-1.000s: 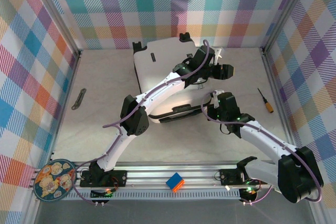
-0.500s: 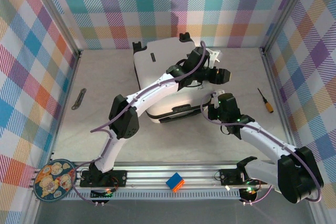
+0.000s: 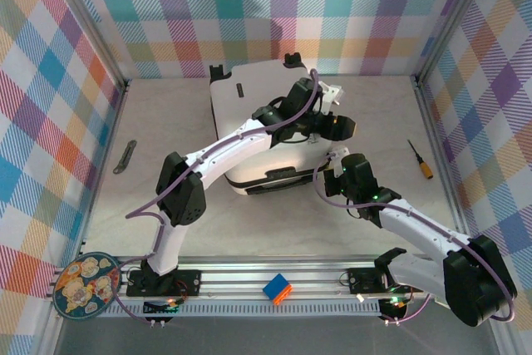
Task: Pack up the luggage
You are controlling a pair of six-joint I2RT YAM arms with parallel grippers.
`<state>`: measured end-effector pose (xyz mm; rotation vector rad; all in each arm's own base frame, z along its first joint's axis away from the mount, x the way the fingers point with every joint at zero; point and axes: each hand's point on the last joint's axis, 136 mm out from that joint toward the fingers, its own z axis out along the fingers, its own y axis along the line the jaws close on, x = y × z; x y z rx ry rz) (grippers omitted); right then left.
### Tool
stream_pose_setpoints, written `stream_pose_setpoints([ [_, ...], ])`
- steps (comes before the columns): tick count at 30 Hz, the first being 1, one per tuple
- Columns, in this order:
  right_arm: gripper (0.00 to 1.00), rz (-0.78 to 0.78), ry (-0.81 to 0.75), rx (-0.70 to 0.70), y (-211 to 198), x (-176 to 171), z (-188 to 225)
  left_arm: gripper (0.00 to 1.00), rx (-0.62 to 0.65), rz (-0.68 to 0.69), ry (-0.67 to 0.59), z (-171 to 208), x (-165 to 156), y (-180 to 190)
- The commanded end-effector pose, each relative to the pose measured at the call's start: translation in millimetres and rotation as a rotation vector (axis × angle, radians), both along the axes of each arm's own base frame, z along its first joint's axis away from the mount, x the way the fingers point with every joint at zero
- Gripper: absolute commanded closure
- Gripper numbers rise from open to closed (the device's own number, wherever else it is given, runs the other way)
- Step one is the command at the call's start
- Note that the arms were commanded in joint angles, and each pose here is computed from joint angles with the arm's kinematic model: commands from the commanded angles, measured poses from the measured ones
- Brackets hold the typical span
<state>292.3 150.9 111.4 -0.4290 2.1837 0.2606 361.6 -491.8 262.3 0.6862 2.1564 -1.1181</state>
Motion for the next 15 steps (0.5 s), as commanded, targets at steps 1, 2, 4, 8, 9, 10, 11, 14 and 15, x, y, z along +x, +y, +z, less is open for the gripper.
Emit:
stream_pose_setpoints([
  [1, 1.00, 0.066, -0.185, 0.107, 23, 13, 54, 0.35, 0.102, 0.000, 0.181, -55, -1, 1],
  [2, 1.00, 0.073, -0.185, 0.110, 25, 13, 55, 0.35, 0.082, 0.008, 0.176, -50, 4, -4],
  [4, 1.00, 0.083, -0.185, 0.109, 27, 12, 55, 0.35, 0.040, 0.020, 0.165, -41, 12, -13],
  [8, 1.00, 0.083, -0.191, 0.103, 27, 12, 56, 0.34, -0.011, 0.055, 0.142, -32, 29, -29],
  [9, 1.00, 0.083, -0.196, 0.103, 27, 12, 57, 0.34, -0.010, 0.073, 0.137, -32, 34, -30],
  [10, 1.00, 0.084, -0.196, 0.104, 27, 12, 58, 0.33, -0.008, 0.083, 0.140, -35, 37, -32],
  [11, 1.00, 0.084, -0.196, 0.104, 27, 12, 58, 0.33, -0.004, 0.096, 0.143, -38, 41, -33],
  [14, 1.00, 0.083, -0.194, 0.104, 27, 12, 58, 0.33, 0.011, 0.114, 0.158, -52, 46, -36],
  [15, 1.00, 0.079, -0.193, 0.102, 27, 12, 57, 0.33, 0.019, 0.120, 0.160, -55, 47, -35],
])
